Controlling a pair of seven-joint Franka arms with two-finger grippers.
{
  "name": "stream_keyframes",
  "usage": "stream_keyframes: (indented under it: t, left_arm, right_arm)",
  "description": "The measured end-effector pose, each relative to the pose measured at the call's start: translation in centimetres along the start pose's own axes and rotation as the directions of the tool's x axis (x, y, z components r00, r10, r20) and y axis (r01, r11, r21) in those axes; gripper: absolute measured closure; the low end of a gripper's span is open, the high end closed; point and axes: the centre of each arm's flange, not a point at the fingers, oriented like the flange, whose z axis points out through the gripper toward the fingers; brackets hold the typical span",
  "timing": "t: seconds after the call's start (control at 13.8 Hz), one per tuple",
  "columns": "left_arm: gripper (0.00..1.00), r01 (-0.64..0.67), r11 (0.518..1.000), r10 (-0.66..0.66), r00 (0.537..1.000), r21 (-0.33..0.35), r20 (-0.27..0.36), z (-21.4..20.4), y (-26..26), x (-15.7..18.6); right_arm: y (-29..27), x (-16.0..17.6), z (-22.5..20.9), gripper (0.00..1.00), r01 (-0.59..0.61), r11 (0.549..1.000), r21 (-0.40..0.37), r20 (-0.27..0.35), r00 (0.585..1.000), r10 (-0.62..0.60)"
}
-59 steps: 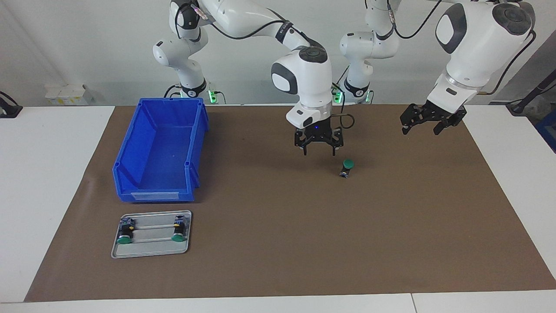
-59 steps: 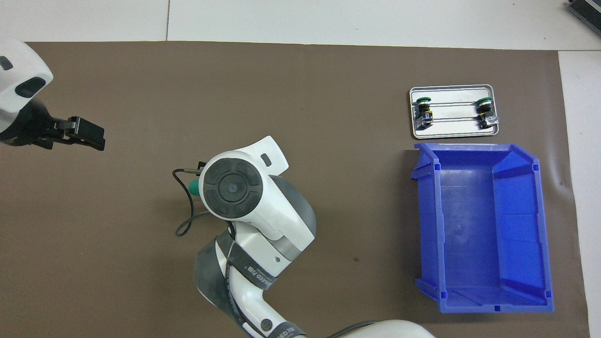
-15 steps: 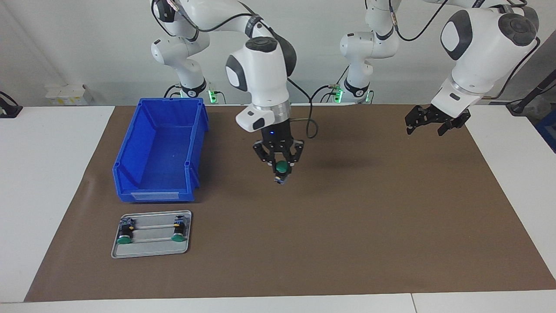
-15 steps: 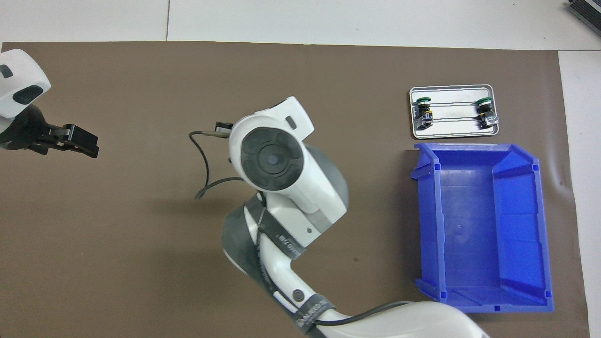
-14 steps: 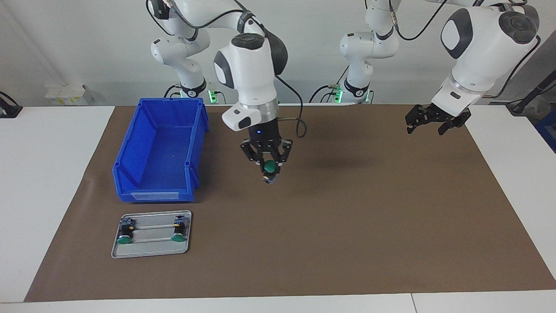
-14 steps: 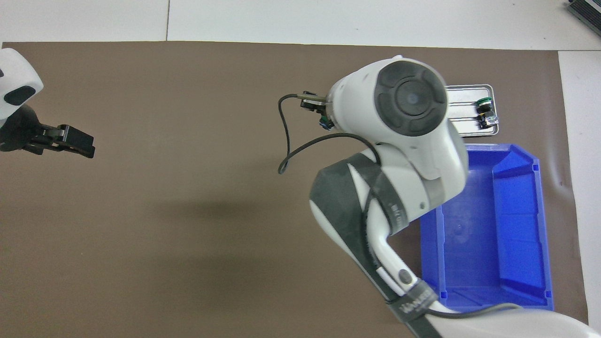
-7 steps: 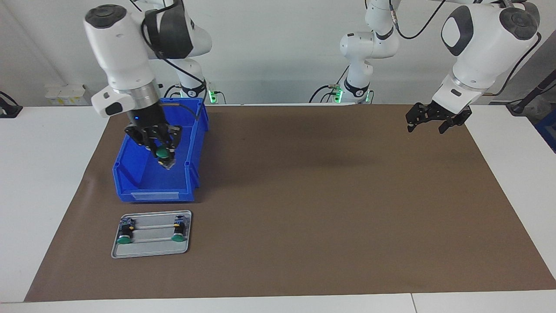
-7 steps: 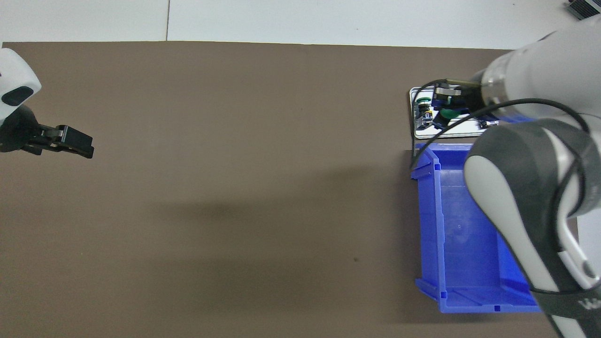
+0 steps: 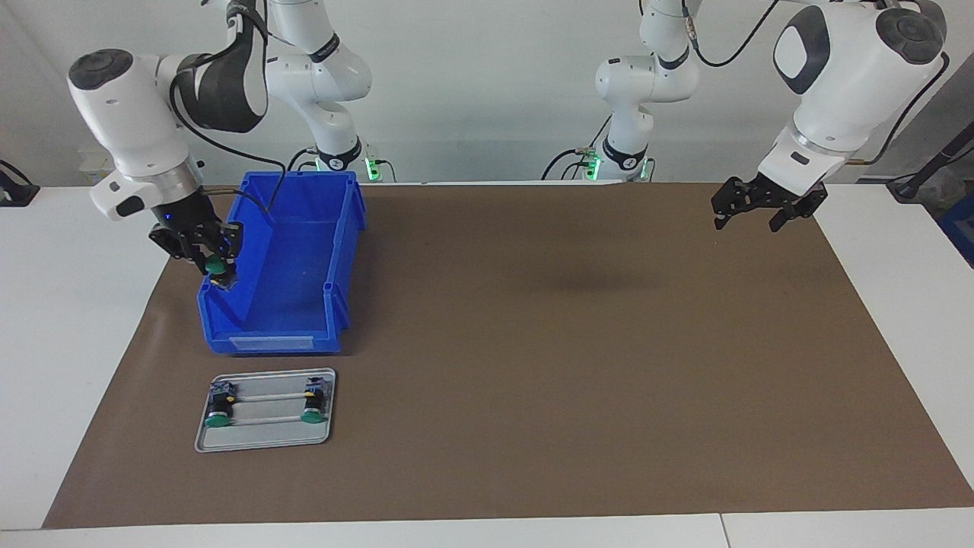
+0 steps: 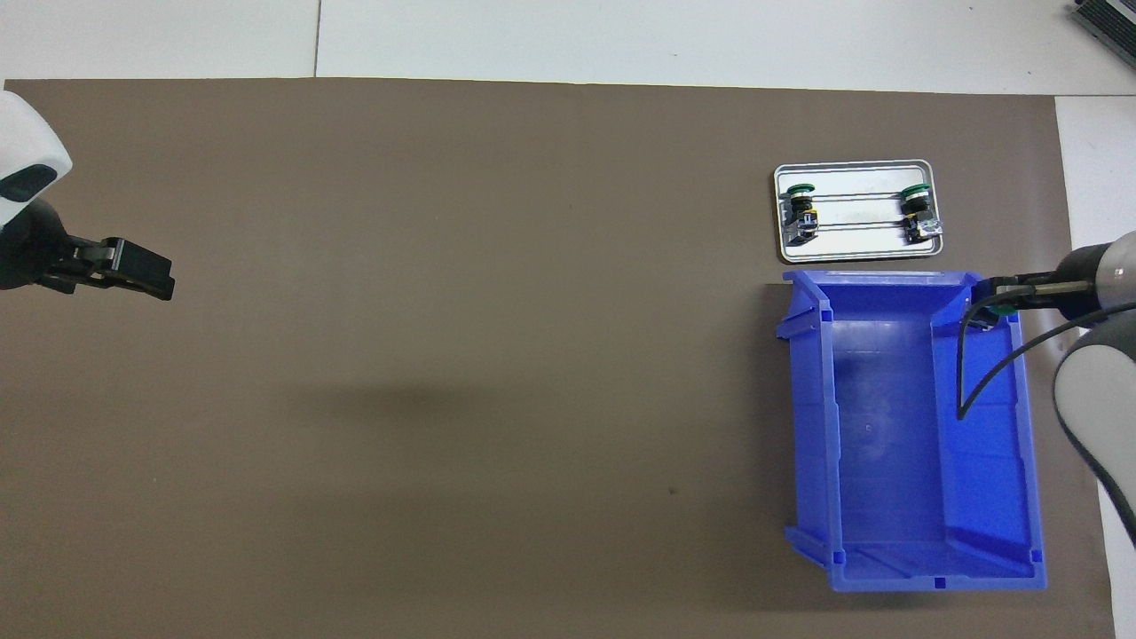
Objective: Place and press button with both arms
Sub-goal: 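Carry the green button into the blue bin with the right gripper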
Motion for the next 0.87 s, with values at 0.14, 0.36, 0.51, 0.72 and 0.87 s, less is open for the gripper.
stream_keyframes:
  t: [0.14, 0.36, 0.51, 0.72, 0.87]
  left_arm:
    - [0.0, 0.0, 1.0, 0.0, 1.0, 0.0, 0.0, 0.0, 0.0, 0.0]
    - [0.0, 0.0, 1.0, 0.0, 1.0, 0.0, 0.0, 0.0, 0.0, 0.0]
    - [0.0, 0.0, 1.0, 0.0, 1.0, 0.0, 0.0, 0.0, 0.0, 0.0]
    - [0.0, 0.0, 1.0, 0.0, 1.0, 0.0, 0.0, 0.0, 0.0, 0.0]
    - [0.0, 0.0, 1.0, 0.0, 1.0, 0.0, 0.0, 0.0, 0.0, 0.0]
  right_arm:
    - [-1.0, -1.2, 2.6, 0.59, 0.013, 1.0, 0.003, -0.036, 0.999, -0.013]
    - [-2.0, -4.4, 6.8, 0.59, -0.019, 0.999, 0.047, -0.053, 0.998, 0.022]
    - [-2.2, -6.1, 8.2, 0.59, -0.067, 0.993, 0.093, -0.038, 0.997, 0.071]
    - [-2.2, -7.2, 9.5, 0.59, -0.106, 0.988, 0.116, -0.056, 0.992, 0.113]
    - [-2.2, -8.3, 10.8, 0.59, -0.115, 0.987, 0.115, -0.053, 0.991, 0.122]
